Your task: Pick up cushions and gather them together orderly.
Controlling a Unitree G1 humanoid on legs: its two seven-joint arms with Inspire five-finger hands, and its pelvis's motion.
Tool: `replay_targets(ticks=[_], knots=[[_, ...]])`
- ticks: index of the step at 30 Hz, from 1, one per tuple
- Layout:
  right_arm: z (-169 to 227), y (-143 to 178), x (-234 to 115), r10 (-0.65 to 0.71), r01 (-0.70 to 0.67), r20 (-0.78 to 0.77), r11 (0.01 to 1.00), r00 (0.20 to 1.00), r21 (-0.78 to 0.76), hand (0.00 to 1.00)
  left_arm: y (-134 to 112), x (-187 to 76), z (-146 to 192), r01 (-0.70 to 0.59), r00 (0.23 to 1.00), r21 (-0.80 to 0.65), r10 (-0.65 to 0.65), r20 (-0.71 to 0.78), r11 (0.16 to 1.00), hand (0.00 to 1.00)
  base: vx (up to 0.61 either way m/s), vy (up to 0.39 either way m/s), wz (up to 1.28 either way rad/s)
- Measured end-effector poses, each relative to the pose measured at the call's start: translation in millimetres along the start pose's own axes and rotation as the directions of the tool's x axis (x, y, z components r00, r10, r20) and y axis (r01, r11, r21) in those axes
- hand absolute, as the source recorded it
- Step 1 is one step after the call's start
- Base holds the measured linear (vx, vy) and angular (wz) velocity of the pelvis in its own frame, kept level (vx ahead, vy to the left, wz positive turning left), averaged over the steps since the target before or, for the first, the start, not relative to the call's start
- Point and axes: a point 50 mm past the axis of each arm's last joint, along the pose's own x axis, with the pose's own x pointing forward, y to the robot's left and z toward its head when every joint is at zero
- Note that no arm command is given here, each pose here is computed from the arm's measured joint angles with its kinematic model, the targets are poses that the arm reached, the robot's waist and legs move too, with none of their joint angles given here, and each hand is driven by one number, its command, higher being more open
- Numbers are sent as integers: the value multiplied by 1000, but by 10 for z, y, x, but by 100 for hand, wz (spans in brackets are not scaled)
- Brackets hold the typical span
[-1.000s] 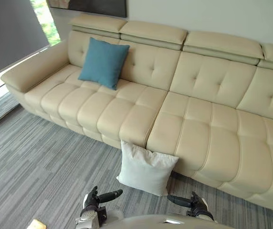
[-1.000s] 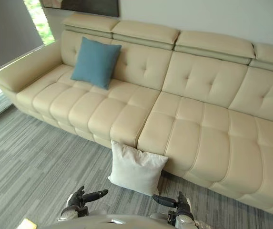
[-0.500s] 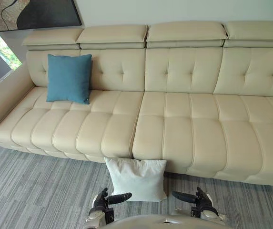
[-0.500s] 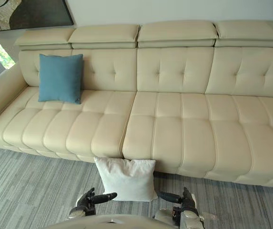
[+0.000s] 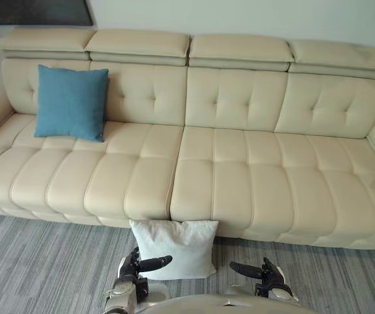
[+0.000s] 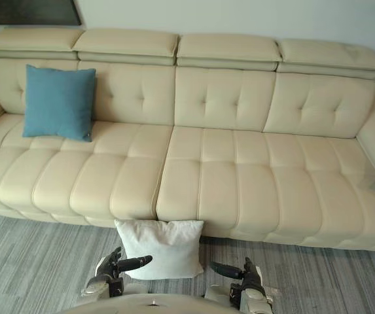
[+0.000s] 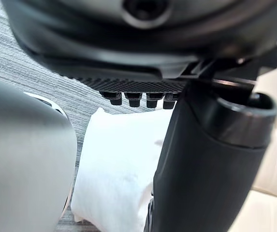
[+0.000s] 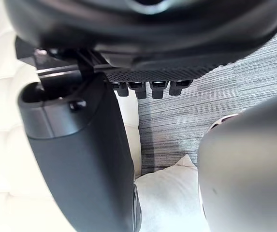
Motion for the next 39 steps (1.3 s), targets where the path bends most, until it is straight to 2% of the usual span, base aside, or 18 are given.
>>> replay_targets(ticks=[8,13,17,22,23,27,29,32,35,36,37,39], knots=[[38,-67,3,-55,55,17,998,998,36,100,-30,-3,0,-11,1000,-26,11,0,1000,100,-80,-5,14],[347,-38,60,-72,67,88,996,994,62,100,-15,65,337,-40,995,-91,48,84,995,100,-149,-86,30],[928,78,83,-70,47,229,994,971,103,100,5,129,923,-50,972,-156,84,218,986,100,-214,-78,3],[1575,120,29,-81,24,373,988,924,155,100,101,79,1575,-36,915,-259,136,380,965,100,-170,-9,-1],[1894,130,-33,-95,13,438,982,894,187,100,141,27,1903,-21,880,-303,161,447,953,100,-95,21,1],[2481,175,-230,-106,-43,560,968,822,247,100,191,-136,2464,27,799,-348,189,571,937,100,-105,27,3],[2922,236,-472,-104,-110,661,955,743,274,100,146,-318,2872,85,727,-354,185,661,931,100,-91,30,10],[3243,313,-696,-100,-160,729,947,677,278,100,69,-466,3146,136,676,-347,169,717,928,100,-73,21,11],[3634,440,-1064,-88,-221,824,942,560,251,100,-115,-701,3493,176,597,-267,113,794,947,100,-54,-3,9],[3676,458,-1110,-86,-226,833,943,546,246,100,-138,-735,3537,181,586,-259,107,803,949,100,-32,-2,2],[3761,523,-1220,-74,-236,855,946,512,223,0,-197,-804,3619,188,564,-236,92,820,953,0,-19,-1,4],[3880,630,-1395,-65,-245,883,949,465,199,0,-315,-946,3763,206,519,-198,65,852,958,0,-17,4,5]])
